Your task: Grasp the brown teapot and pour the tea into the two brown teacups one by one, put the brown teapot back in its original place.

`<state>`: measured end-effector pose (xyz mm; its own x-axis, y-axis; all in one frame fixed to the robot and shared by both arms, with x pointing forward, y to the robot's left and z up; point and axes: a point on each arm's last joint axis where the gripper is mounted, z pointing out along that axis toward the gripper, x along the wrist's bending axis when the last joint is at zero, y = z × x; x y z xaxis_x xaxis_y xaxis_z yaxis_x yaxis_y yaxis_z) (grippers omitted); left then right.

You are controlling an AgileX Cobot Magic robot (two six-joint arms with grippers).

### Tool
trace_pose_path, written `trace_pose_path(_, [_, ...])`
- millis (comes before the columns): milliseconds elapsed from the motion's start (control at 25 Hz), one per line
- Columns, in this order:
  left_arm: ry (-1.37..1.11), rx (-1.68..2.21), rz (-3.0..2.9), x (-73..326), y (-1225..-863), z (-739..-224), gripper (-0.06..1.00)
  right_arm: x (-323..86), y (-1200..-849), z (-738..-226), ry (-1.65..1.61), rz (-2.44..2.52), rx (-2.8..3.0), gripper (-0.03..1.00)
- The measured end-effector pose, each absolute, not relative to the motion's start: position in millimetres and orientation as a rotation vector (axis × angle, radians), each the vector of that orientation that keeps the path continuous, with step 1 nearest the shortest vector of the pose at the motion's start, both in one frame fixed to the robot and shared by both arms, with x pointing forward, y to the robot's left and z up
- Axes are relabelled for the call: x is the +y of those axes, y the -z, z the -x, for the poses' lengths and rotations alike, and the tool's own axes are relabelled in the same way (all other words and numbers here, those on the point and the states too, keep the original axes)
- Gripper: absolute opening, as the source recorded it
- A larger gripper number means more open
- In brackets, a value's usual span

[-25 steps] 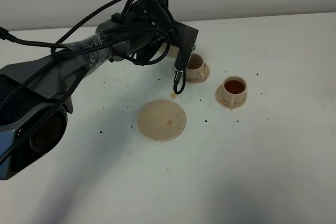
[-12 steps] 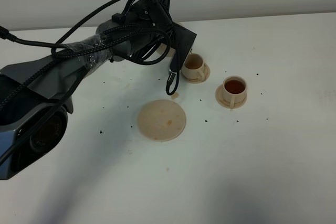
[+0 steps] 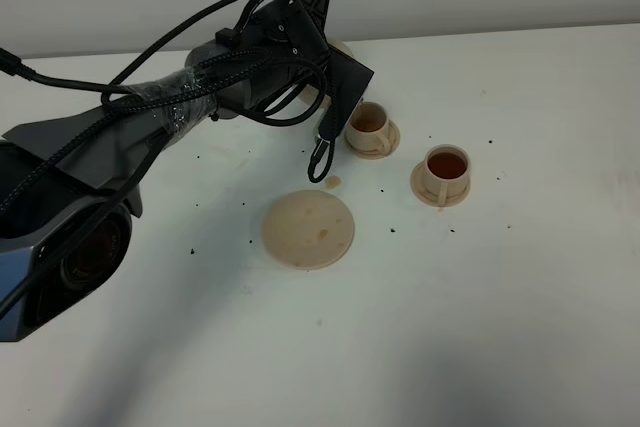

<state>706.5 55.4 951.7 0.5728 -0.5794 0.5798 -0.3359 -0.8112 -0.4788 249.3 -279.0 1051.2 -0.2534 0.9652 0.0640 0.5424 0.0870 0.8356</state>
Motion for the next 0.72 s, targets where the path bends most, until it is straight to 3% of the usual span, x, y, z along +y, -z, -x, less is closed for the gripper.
trace_pose_path(720, [1.086,0.912,2.408,52.4,-952.8,-707.7,0.15,-279.0,-1051.2,-249.3,-1.063,-1.480,1.852,0.24])
